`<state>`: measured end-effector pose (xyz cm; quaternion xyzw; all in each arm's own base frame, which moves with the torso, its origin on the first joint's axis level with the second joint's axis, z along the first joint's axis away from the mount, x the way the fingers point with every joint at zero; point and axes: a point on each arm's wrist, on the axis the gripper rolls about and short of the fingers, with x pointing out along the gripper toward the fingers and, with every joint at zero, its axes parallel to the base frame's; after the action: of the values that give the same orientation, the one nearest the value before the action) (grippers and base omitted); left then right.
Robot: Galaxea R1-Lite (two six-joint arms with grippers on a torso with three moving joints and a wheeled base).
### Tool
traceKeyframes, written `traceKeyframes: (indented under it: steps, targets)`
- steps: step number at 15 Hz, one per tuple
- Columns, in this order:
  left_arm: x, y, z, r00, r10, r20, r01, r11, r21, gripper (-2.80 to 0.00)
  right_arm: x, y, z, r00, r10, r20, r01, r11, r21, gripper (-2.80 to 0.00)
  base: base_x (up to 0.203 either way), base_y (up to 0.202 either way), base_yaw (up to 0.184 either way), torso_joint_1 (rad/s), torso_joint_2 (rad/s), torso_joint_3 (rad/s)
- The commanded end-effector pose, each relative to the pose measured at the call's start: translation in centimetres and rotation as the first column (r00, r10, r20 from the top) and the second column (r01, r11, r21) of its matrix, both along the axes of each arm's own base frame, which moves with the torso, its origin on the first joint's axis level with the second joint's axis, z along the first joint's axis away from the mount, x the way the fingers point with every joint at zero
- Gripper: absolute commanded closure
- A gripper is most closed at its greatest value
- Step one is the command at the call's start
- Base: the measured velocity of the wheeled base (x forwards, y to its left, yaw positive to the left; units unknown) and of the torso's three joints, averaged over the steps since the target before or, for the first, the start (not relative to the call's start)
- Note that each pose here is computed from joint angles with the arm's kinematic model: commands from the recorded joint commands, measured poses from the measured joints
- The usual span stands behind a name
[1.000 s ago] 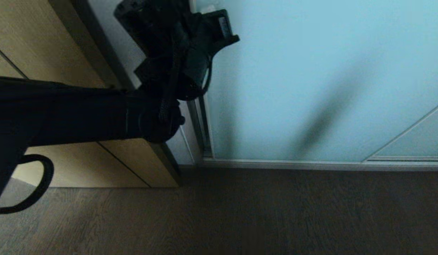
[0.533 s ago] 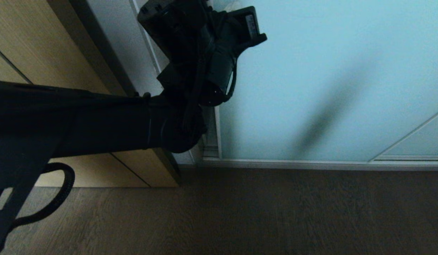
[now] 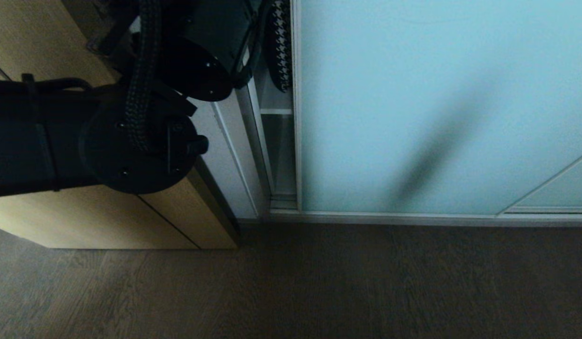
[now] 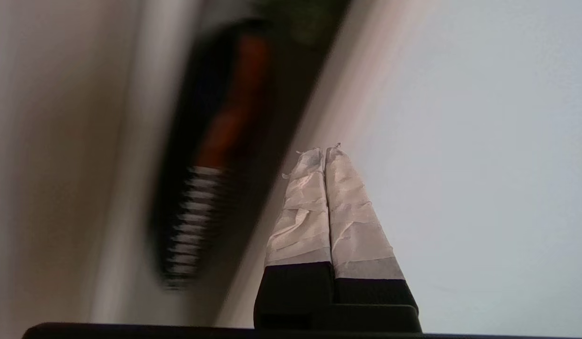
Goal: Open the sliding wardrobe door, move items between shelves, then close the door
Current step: Open the door
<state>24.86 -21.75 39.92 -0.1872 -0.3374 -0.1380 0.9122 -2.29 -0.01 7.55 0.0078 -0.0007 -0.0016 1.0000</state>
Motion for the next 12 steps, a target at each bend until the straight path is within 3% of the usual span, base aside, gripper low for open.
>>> traceKeyframes:
  steps: [1, 3, 7, 12]
  targets:
    - [-1.0, 1.7, 0.7, 1.000, 0.025, 0.009, -0.025, 1.000, -0.019, 0.00, 0.0, 0.0, 0.0, 1.000, -0.001, -0.001, 0.001, 1.000, 0.000, 0.00, 0.000, 0.000, 0.000, 0.000, 0.00, 0.000]
    - [0.4, 1.5, -0.4, 0.999, 0.046, -0.017, -0.046, 0.999, 0.005, 0.00, 0.0, 0.0, 0.0, 1.000, 0.000, -0.001, 0.000, 1.000, 0.000, 0.00, 0.000, 0.000, 0.000, 0.000, 0.00, 0.000]
    - [5.1, -0.8, -4.9, 0.994, 0.065, -0.086, -0.059, 0.996, 0.072, 0.00, 0.0, 0.0, 0.0, 1.000, -0.001, -0.001, 0.001, 1.000, 0.000, 0.00, 0.000, 0.000, 0.000, 0.000, 0.00, 0.000]
    - [8.4, -3.1, -6.1, 0.996, 0.064, -0.068, -0.060, 0.996, 0.065, 0.00, 0.0, 0.0, 0.0, 1.000, -0.001, -0.001, 0.001, 1.000, 0.000, 0.00, 0.000, 0.000, 0.000, 0.000, 0.00, 0.000]
